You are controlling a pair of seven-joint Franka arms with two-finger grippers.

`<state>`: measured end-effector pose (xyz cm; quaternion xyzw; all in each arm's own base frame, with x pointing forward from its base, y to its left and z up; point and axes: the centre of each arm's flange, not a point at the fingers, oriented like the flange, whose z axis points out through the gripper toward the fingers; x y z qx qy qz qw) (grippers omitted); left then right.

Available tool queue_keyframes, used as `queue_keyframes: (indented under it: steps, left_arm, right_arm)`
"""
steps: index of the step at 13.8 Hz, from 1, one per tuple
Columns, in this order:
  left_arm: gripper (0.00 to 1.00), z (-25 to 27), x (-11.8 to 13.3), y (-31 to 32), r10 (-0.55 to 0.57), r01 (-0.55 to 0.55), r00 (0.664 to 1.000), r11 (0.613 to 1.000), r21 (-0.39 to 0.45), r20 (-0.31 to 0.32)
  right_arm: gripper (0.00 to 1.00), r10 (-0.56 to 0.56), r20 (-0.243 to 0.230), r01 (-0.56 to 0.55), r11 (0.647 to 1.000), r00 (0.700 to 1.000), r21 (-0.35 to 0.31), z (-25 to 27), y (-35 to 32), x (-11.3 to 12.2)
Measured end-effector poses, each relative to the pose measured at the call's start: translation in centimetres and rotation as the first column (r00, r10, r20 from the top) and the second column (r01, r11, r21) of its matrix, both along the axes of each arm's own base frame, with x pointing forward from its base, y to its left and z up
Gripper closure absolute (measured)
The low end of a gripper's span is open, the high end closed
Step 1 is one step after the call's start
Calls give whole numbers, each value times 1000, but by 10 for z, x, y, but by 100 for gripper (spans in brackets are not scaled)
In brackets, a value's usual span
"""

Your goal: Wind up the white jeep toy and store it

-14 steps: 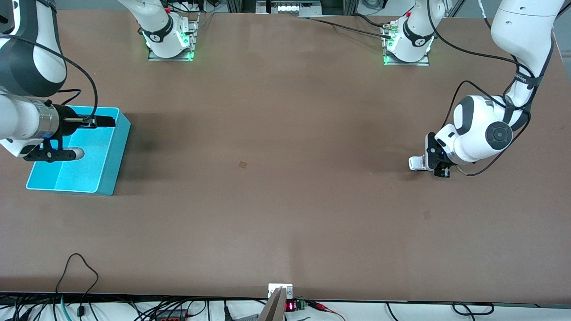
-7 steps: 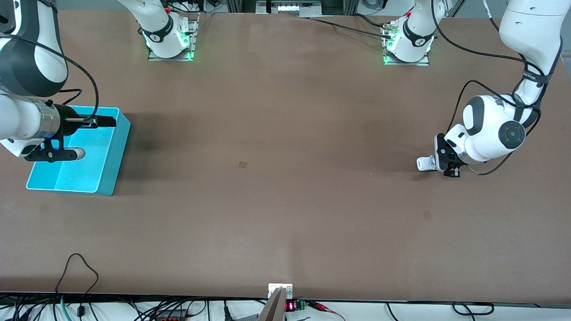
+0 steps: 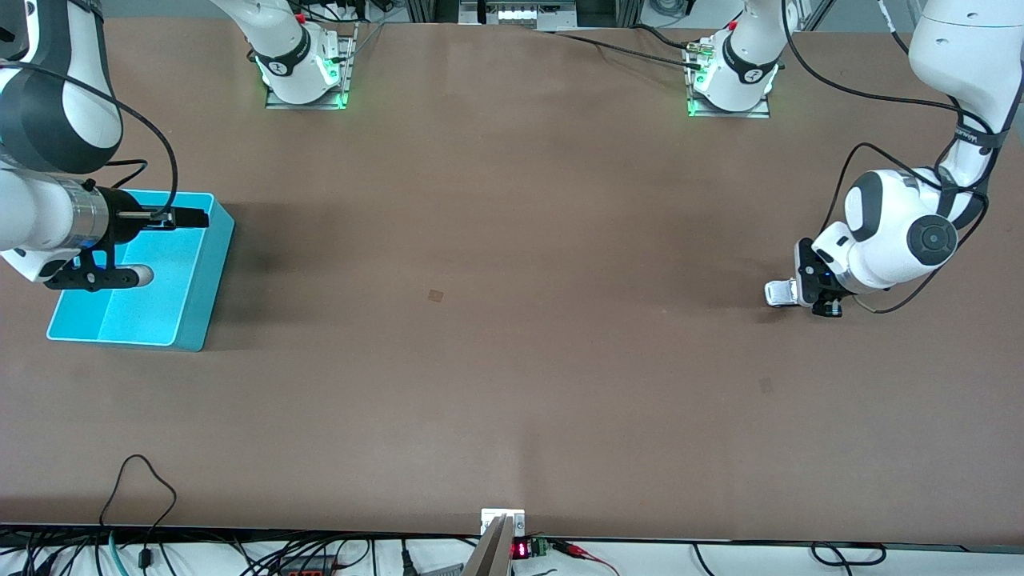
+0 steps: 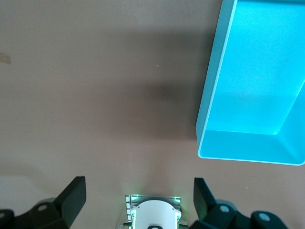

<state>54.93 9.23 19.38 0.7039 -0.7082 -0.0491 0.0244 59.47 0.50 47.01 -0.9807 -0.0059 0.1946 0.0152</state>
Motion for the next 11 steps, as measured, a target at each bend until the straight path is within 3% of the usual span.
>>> queue_keyframes:
  steps: [11]
  left_arm:
    - [48, 0, -3, 63, -26, 26, 1000, 1000, -2, 5]
  right_arm:
    - [0, 1, 0, -1, 1000, 1000, 2, 0, 1, 0]
